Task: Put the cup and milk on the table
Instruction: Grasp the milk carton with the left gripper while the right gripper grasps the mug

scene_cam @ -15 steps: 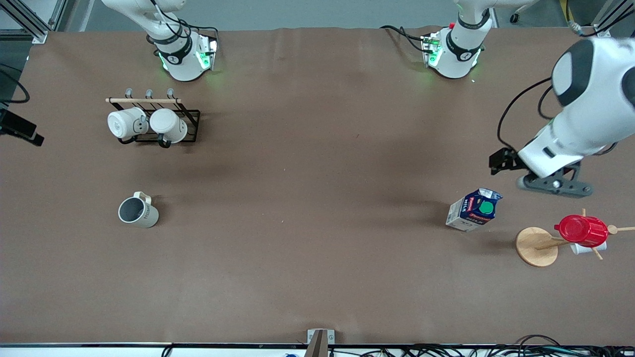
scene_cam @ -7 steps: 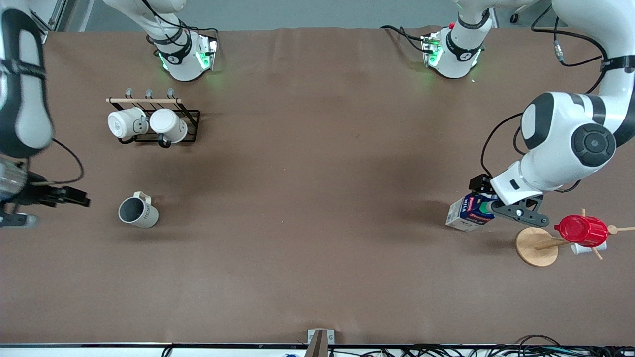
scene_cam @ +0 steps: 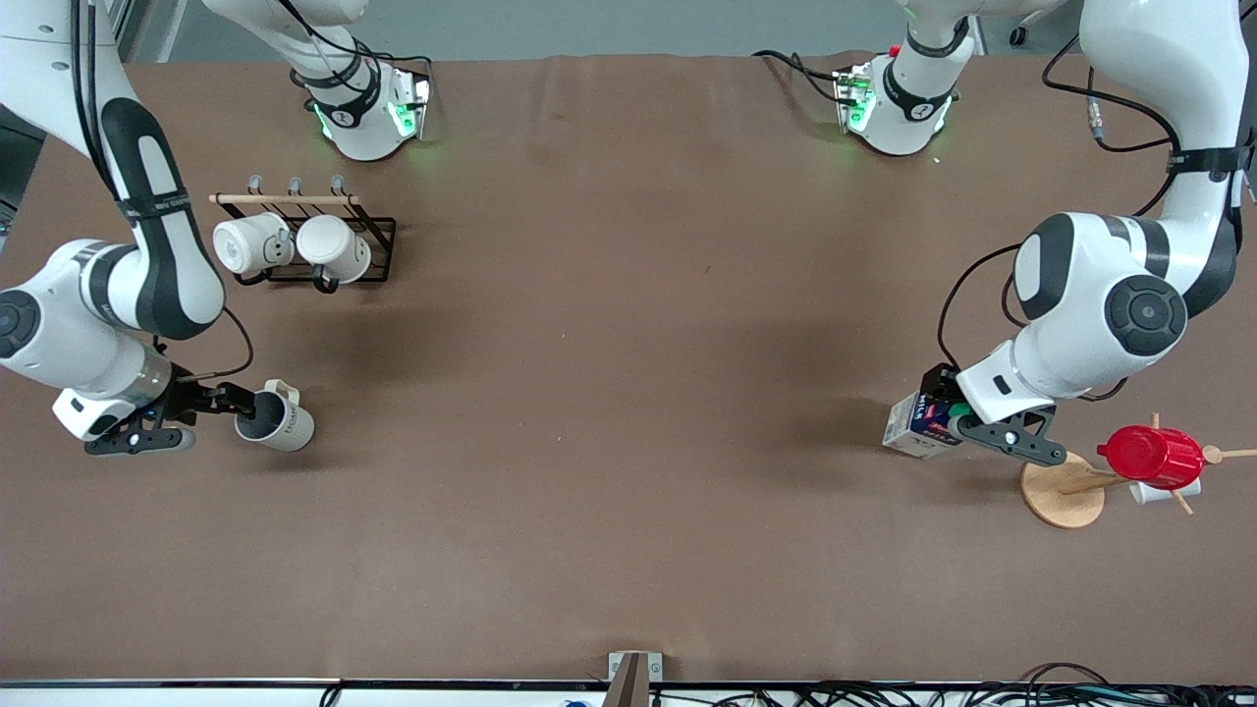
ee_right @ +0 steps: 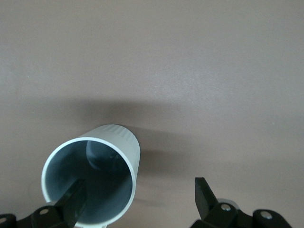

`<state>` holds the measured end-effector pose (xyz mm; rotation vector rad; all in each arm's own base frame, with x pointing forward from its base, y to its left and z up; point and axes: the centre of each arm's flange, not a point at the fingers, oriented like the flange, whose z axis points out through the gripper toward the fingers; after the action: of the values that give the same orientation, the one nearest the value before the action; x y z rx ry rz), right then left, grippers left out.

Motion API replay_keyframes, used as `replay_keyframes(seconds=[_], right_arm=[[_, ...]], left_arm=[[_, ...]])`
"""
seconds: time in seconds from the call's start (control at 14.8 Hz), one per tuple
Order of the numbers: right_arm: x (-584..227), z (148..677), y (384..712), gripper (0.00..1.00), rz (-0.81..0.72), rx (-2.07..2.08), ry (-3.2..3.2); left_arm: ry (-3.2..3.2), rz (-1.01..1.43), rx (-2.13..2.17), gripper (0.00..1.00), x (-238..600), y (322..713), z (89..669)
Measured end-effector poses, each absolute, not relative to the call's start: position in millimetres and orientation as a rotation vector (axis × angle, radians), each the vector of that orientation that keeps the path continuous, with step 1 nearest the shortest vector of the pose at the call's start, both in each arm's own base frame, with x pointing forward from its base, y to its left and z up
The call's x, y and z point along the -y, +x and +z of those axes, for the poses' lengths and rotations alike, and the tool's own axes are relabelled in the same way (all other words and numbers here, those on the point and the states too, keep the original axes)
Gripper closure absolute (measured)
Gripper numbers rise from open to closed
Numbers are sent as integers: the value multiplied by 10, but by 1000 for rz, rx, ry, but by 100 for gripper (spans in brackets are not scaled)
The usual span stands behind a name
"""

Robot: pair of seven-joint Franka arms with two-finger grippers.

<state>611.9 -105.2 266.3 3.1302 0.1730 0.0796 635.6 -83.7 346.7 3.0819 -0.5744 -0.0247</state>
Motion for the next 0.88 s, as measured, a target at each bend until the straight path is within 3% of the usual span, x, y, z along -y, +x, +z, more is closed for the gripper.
replay_keyframes(seconds=[0.14,0.27,0.34,0.68,0.88], right_arm=[[1000,2571,6125,0,95,-188,3124],[975,2526,6129,3,95,-195,3122],[980,2518,6129,9,96,-194,3121],[1000,2520,6139,62,115,-191,3116],[996,2502,6145,92,119,-191,3115]], left_arm=[[3080,-36,574,28,838,6360,3402],[3080,-41,574,51,839,6360,3384],[3080,-41,574,54,839,6361,3385],[3082,-37,574,56,837,6373,3572],[3089,-35,574,56,835,6381,4119]])
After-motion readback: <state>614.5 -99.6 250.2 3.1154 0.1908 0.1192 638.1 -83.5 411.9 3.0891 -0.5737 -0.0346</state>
